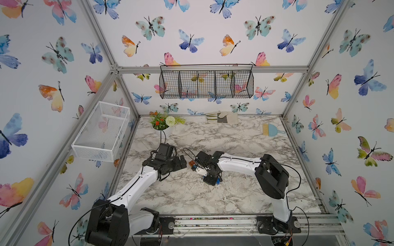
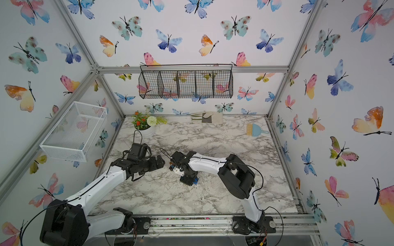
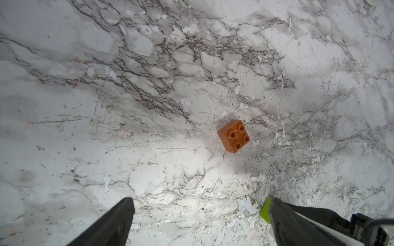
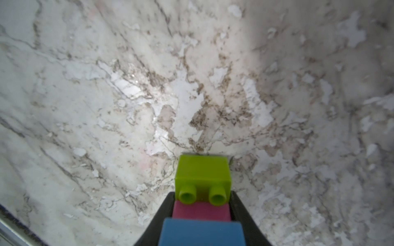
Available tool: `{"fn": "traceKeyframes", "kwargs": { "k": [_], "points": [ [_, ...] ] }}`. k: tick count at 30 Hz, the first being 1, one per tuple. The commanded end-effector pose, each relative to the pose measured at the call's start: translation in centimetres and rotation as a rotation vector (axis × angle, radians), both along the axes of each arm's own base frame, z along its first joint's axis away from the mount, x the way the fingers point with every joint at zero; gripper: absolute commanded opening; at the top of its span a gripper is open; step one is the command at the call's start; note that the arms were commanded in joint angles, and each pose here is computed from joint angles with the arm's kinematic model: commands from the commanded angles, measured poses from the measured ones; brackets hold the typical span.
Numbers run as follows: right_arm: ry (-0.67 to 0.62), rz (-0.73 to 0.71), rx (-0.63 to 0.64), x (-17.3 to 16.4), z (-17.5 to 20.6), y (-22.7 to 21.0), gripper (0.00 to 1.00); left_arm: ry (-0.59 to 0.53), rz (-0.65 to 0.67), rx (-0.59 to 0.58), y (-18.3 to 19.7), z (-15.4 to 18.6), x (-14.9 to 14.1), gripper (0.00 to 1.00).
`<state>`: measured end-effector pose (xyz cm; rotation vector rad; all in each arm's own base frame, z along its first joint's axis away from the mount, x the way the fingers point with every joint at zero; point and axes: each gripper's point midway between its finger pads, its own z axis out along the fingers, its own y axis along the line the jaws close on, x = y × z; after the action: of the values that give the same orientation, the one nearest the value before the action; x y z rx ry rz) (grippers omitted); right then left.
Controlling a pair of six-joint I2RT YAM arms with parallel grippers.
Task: Assemble the letter y with lego
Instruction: Assemble the lego brick with the lego brick, then pick up the lego brick from the center of the board.
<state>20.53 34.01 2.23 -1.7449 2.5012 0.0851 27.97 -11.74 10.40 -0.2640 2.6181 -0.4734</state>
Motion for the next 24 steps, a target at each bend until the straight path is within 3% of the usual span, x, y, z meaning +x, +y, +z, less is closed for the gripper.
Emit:
{"fn": "traceKeyframes", "kwargs": {
  "k": [1, 24],
  "points": [
    [-0.007, -0.018, -0.026, 0.3, -0.6, -0.2, 0.43, 0.004, 0.003, -0.003, 0.2, -0.1, -0.2, 1.0],
    [-0.003, -0.03, -0.027, 0.9, -0.7, 1.0, 0.42, -0.002, 0.009, 0.007, 0.4, 0.1, -0.1, 1.0]
  ]
}}
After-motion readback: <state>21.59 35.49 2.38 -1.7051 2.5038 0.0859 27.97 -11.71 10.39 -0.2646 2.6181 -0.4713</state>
